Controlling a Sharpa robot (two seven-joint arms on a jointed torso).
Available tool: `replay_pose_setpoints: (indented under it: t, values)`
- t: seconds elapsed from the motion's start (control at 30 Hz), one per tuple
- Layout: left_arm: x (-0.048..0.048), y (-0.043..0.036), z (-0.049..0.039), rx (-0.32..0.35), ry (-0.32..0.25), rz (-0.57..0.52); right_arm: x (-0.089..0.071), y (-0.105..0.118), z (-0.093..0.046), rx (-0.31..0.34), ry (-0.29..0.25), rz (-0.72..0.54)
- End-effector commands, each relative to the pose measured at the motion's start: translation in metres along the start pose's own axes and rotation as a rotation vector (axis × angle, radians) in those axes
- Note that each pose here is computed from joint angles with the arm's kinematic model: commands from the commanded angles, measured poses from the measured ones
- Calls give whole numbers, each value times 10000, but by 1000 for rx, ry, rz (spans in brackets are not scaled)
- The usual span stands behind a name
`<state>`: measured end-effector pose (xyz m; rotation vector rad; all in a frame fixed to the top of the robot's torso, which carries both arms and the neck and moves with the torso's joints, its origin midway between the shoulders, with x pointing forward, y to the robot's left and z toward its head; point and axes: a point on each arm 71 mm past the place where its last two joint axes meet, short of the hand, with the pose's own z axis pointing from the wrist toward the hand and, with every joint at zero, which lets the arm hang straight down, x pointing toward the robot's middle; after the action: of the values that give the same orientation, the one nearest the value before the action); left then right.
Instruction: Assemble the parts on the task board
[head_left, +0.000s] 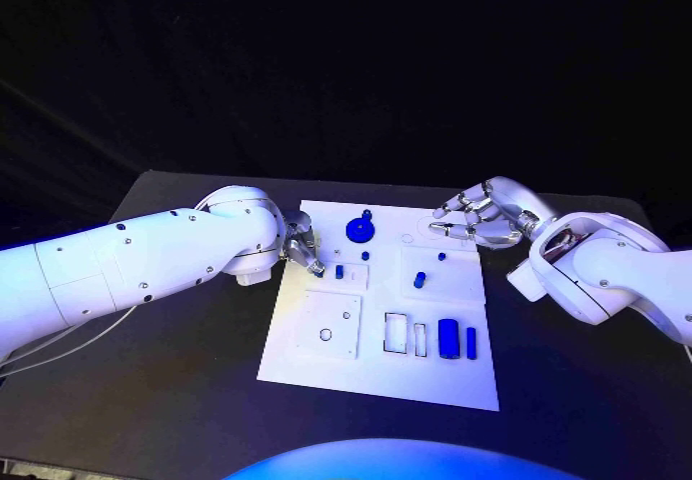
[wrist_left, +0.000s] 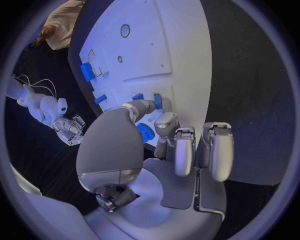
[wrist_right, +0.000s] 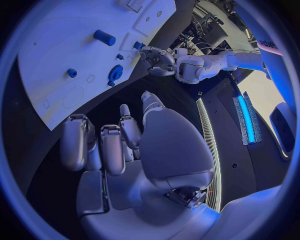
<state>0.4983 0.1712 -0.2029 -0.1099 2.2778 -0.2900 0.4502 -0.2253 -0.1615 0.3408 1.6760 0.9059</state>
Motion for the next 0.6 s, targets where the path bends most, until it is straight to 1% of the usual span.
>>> replay_pose_setpoints:
  t: [0.03, 0.27, 0.6]
  values:
    - [42, -17, 8, 1, 16, 1, 14, 11, -1, -11, 12, -5]
    - [50, -25, 14, 4, 28, -13, 11, 8, -3, -11, 11, -5]
    - [36, -10, 26, -8, 18, -24, 9, 7, -4, -11, 9, -5]
